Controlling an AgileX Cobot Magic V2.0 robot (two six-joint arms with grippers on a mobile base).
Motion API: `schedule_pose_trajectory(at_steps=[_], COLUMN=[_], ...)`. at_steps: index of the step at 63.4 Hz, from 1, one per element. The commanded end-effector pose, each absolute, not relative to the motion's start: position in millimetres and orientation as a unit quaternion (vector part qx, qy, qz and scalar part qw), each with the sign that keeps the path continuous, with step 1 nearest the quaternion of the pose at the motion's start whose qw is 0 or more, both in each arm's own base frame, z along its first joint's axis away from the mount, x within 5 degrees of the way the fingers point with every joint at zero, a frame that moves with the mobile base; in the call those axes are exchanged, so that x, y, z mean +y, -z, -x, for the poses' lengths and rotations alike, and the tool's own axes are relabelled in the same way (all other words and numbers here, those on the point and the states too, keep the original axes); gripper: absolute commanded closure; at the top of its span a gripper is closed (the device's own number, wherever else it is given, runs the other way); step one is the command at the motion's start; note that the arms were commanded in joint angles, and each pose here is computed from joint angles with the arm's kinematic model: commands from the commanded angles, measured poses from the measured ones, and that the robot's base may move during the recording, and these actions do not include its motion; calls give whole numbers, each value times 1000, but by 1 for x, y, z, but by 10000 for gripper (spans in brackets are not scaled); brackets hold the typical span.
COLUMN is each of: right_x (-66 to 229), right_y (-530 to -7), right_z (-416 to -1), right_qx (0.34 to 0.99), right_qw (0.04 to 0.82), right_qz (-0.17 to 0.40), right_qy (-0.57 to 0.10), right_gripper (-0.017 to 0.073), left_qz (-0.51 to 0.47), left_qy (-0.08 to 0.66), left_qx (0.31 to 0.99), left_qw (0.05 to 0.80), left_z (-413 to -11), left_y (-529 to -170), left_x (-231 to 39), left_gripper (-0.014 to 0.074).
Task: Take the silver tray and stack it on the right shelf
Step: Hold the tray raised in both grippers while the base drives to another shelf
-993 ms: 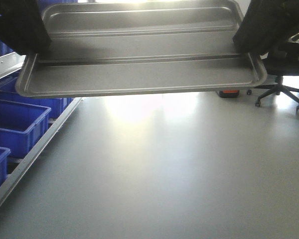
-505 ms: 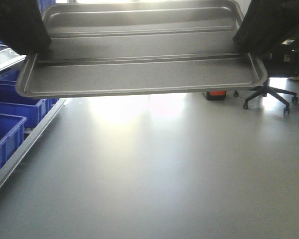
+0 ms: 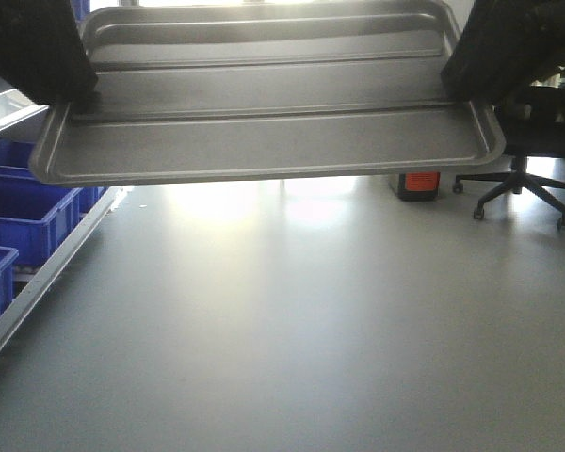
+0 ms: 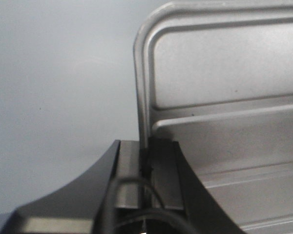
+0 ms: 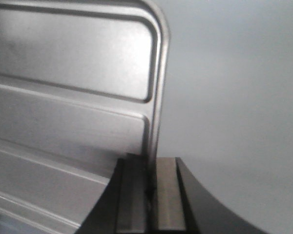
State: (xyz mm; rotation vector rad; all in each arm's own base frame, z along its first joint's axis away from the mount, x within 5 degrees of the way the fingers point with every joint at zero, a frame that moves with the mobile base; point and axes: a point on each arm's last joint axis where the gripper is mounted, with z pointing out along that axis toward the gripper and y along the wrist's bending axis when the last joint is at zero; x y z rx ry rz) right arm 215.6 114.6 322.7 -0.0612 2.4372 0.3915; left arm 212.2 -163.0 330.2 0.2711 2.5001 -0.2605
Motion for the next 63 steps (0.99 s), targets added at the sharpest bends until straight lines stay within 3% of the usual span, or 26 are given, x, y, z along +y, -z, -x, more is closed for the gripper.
schedule_pose_trajectory(at_steps=[1, 63], right_x=[109, 109], right_y=[-341, -341], right_z=[-218, -218], right_qx=[912, 912], right_qw=[382, 381], right_qz=[36, 36], right_qy=[-144, -144], right_gripper=[503, 503], left_qz=[-121, -121], left_qy=[73, 73], left_qx=[933, 933], left_qw=[330, 330], left_z=[-211, -211], left_y=[-344, -344], left_x=[-156, -156], left_gripper=[686, 686])
